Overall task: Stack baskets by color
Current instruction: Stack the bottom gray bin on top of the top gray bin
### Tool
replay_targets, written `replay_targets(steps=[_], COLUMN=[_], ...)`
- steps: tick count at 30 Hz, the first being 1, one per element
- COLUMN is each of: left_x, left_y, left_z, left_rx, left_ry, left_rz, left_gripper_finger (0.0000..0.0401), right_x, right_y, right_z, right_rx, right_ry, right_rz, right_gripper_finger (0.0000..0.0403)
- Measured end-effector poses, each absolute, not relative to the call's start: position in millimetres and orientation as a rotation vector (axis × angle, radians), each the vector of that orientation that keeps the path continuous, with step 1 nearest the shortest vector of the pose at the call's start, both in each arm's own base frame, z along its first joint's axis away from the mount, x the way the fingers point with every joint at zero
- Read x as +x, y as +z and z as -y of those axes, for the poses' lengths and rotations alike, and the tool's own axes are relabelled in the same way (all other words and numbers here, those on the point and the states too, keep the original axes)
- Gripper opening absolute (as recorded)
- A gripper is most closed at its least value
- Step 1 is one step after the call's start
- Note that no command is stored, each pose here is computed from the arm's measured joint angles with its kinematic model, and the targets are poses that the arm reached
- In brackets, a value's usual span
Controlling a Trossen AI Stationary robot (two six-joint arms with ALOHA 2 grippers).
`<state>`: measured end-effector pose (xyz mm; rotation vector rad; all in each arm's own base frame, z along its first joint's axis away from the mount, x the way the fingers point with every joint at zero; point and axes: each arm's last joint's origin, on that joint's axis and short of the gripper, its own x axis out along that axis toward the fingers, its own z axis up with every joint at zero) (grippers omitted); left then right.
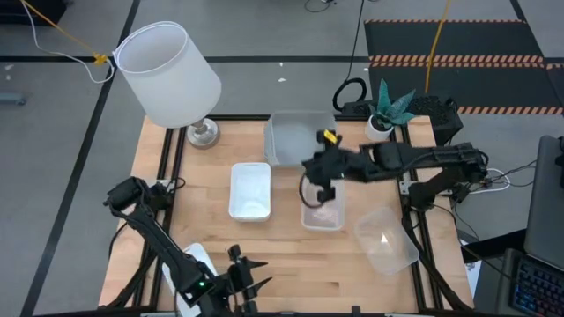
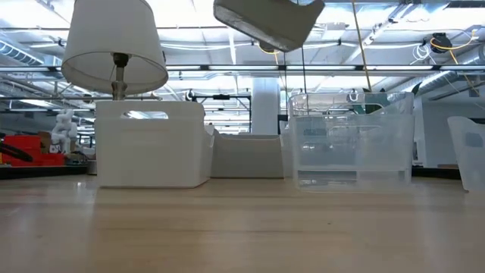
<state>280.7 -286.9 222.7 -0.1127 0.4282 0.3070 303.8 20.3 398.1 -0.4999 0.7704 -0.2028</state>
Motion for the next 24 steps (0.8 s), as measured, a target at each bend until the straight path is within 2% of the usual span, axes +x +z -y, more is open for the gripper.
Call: replay_targets(steps=[5, 11, 24], left_x=[294.5, 309.9, 321.5], left_y=[207.4, 190.9, 185.3], left_z=[291.3, 290.5, 276.0], left_rx=[-0.138, -0.103, -0.021], left_ry=[0.311, 0.325, 0.361], left_rz=[-0.401, -0.384, -0.417], left_gripper_finger=[0.0191, 0.0191, 0.0191], right_x=[312.6, 324.1, 360.8], right_y=[415.7, 416.4, 357.2], right_z=[2.8, 29.2, 99.7], right_rx=[-0.501, -0.449, -0.346], right_ry=[-0.213, -0.213, -0.233], right_rz=[-0.749, -0.758, -0.970], right_gripper_finger=[0.0000, 0.0000, 0.0000])
